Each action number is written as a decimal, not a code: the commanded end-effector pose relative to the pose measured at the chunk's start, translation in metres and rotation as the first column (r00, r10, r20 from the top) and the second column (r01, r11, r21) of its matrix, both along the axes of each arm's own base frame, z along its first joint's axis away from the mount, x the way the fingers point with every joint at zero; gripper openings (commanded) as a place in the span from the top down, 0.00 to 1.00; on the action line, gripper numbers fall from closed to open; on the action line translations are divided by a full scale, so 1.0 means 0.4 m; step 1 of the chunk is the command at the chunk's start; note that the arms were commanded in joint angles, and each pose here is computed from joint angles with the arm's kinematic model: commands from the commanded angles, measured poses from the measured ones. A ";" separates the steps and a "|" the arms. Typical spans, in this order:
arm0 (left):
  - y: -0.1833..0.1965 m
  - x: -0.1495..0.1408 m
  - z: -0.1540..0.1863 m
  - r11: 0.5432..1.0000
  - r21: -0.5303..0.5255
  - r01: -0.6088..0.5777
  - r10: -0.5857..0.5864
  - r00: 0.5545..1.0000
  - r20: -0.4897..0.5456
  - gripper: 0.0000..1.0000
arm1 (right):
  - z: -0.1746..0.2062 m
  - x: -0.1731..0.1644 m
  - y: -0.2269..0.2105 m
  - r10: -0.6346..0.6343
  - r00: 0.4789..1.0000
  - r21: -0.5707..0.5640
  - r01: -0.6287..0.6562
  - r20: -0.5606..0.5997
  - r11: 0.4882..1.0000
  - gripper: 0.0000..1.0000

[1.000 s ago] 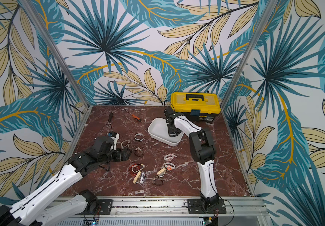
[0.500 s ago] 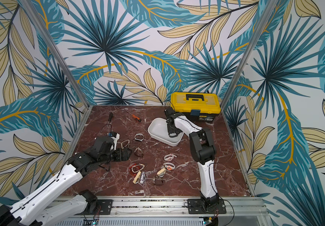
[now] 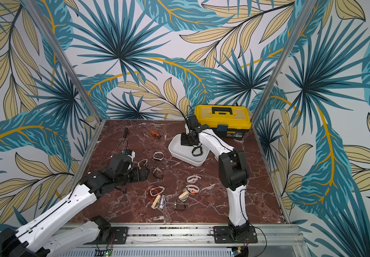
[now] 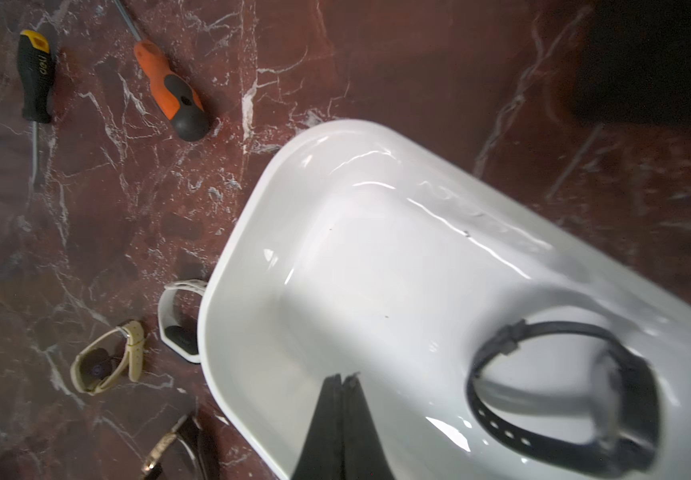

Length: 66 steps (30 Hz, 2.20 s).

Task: Put the watch into the storage box
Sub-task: Adjust the storage box at the center of the board, then pick up the watch at the center of the board.

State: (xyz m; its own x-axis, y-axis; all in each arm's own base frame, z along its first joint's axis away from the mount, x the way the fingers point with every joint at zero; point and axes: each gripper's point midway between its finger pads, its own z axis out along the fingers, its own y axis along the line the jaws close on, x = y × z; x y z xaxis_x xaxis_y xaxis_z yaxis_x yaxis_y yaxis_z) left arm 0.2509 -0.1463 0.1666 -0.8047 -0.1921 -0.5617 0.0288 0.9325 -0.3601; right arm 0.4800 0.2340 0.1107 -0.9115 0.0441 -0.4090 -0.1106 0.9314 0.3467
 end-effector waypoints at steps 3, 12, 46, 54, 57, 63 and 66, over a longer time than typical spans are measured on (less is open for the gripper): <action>0.076 0.042 0.002 0.988 0.084 -0.133 0.127 0.989 0.075 0.00 | -0.074 -0.043 0.104 0.071 0.992 0.063 -0.065 -0.109 0.996 1.00; 0.137 0.111 -0.021 0.977 0.027 -0.212 0.211 0.976 0.052 0.00 | -0.113 -0.092 0.176 0.135 0.983 0.048 -0.130 -0.123 0.990 1.00; 0.179 0.266 -0.200 0.961 0.139 -0.241 0.273 0.911 -0.309 0.32 | 0.200 -0.312 0.101 0.226 0.967 -0.028 -0.224 0.120 0.974 0.50; 0.172 0.281 -0.221 0.965 0.158 -0.211 0.255 0.896 -0.363 0.37 | 0.308 -0.426 -0.056 0.133 0.967 -0.062 -0.122 0.219 0.991 0.30; 0.172 0.285 -0.227 0.966 0.168 -0.198 0.248 0.894 -0.373 0.36 | 0.310 -0.463 -0.099 0.108 0.969 -0.077 -0.093 0.221 0.993 0.30; 0.160 0.300 -0.261 0.969 0.165 -0.181 0.234 0.884 -0.405 0.41 | 0.284 -0.498 -0.126 0.079 0.975 -0.066 -0.067 0.207 0.996 0.30; 0.160 0.300 -0.281 0.970 0.173 -0.171 0.230 0.877 -0.422 0.47 | 0.268 -0.502 -0.131 0.075 0.979 -0.077 -0.061 0.192 0.995 0.30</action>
